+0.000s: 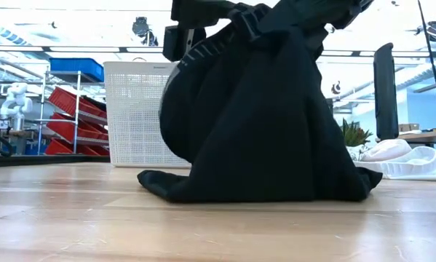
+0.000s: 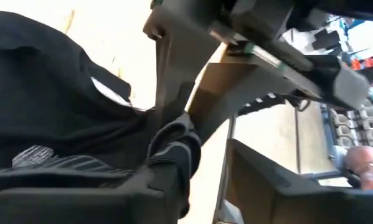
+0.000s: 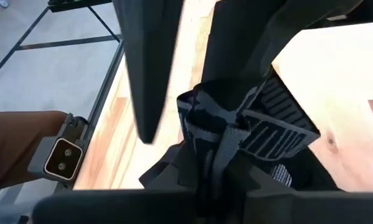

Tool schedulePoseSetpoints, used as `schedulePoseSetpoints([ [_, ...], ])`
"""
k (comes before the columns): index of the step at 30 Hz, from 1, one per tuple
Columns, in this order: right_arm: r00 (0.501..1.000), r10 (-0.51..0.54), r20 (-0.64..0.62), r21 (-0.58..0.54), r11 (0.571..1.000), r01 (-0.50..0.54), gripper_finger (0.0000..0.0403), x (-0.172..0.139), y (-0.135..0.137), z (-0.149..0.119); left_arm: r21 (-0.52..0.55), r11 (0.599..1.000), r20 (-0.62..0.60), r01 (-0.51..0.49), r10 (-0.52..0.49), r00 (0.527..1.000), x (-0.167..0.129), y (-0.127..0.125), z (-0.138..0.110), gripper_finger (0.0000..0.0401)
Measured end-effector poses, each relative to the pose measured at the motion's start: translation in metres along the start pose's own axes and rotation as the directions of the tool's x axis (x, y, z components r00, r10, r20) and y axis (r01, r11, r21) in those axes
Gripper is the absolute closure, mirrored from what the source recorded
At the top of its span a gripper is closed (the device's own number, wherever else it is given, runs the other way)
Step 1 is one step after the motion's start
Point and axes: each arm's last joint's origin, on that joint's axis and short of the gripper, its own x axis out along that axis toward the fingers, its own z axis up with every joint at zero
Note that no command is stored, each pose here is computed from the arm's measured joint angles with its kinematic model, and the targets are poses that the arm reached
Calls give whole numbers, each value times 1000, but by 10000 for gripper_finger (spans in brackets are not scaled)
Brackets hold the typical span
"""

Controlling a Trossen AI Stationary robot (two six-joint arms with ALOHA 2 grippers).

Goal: Fold laundry
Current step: Fold the black underwear

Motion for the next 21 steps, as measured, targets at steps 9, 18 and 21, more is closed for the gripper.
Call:
schedulePoseSetpoints([
  [9, 999, -11, -40, -11, 1000, 11, 396, -2, -2, -3, -1, 995, -74, 102, -102, 992, -50, -14, 17, 236],
  [18, 966, -256, -27, -173, 953, 248, 396, -57, -17, 44, 130, 963, 166, -234, 212, 963, -137, -18, 18, 237],
  [21, 926, -375, 38, -256, 892, 372, 397, -89, -17, 71, 151, 935, 251, -319, 276, 928, -157, -18, 18, 237],
])
